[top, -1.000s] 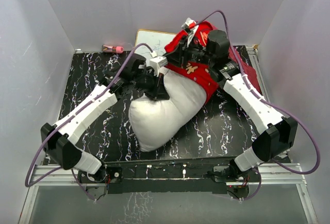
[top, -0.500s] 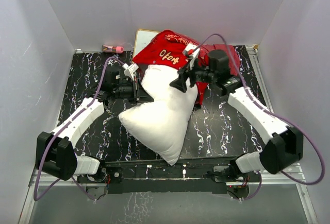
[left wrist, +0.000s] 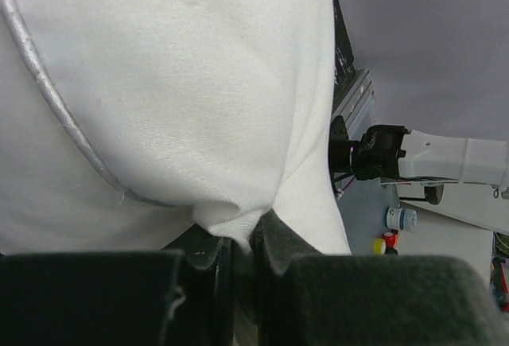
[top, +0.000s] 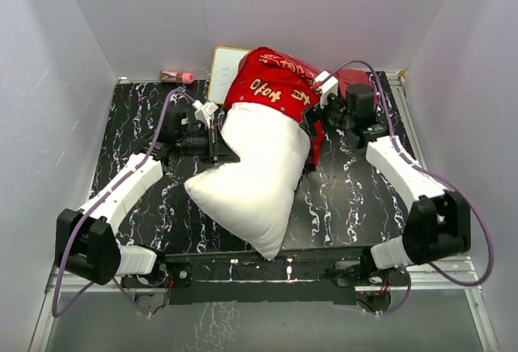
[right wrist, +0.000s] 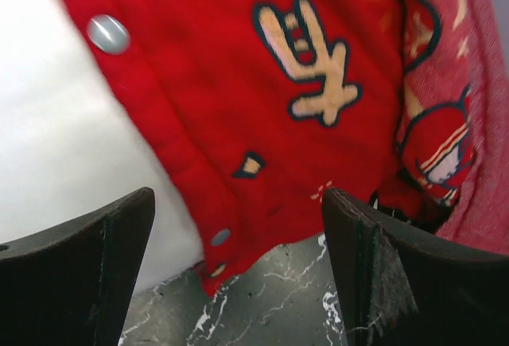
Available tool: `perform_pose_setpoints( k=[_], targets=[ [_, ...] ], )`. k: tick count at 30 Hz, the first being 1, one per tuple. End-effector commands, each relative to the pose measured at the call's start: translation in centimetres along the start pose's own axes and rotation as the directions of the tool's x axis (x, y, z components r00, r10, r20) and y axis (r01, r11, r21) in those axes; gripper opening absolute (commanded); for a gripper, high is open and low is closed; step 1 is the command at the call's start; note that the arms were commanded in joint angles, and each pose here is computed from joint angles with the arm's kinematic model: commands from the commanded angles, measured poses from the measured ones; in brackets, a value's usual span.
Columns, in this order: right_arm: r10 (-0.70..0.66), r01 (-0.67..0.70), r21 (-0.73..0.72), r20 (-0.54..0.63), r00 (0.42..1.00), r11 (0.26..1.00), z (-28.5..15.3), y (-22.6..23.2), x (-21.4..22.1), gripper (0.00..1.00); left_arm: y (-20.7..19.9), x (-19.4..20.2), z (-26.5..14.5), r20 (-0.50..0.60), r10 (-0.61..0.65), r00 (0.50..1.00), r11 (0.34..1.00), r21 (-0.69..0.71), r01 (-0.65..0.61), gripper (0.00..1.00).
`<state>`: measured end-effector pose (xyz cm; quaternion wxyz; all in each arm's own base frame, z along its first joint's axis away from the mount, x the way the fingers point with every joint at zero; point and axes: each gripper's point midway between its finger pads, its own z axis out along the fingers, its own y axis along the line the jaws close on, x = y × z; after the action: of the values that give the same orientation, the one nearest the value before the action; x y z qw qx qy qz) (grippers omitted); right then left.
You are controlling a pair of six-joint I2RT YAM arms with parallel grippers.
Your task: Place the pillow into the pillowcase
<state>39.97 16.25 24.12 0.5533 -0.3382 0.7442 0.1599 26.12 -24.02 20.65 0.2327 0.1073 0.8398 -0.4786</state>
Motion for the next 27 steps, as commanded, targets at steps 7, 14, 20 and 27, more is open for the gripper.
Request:
perform_pose_setpoints(
  k=[7, 14, 20, 27],
  targets=[
    [-0.055, 0.055, 0.081, -0.008, 0.998, 0.995, 3.3, -3.4, 1.2, 0.85, -2.8, -0.8, -1.4, 0.04, 0.049, 0.998, 0.997, 0.053, -0.051, 0.0],
    [-0.053, 0.055, 0.076, -0.027, 0.998, 0.996, 5.3, -4.2, 1.8, 0.54, -3.4, -1.4, -1.6, 0.068, 0.055, 0.996, 0.996, 0.061, -0.059, 0.0],
    [-0.083, 0.104, -0.164, 0.131, 0.988, 0.981, 2.7, 0.6, -3.7, 0.08, -3.5, -2.1, -2.2, 0.068, 0.11, 0.992, 0.993, 0.022, -0.112, 0.0],
    [-0.019, 0.254, -0.53, 0.408, 0.913, 0.809, -7.5, 13.5, -16.0, 0.08, -4.1, -6.1, -3.9, 0.12, 0.313, 0.942, 0.948, -0.091, -0.303, 0.0]
  ],
)
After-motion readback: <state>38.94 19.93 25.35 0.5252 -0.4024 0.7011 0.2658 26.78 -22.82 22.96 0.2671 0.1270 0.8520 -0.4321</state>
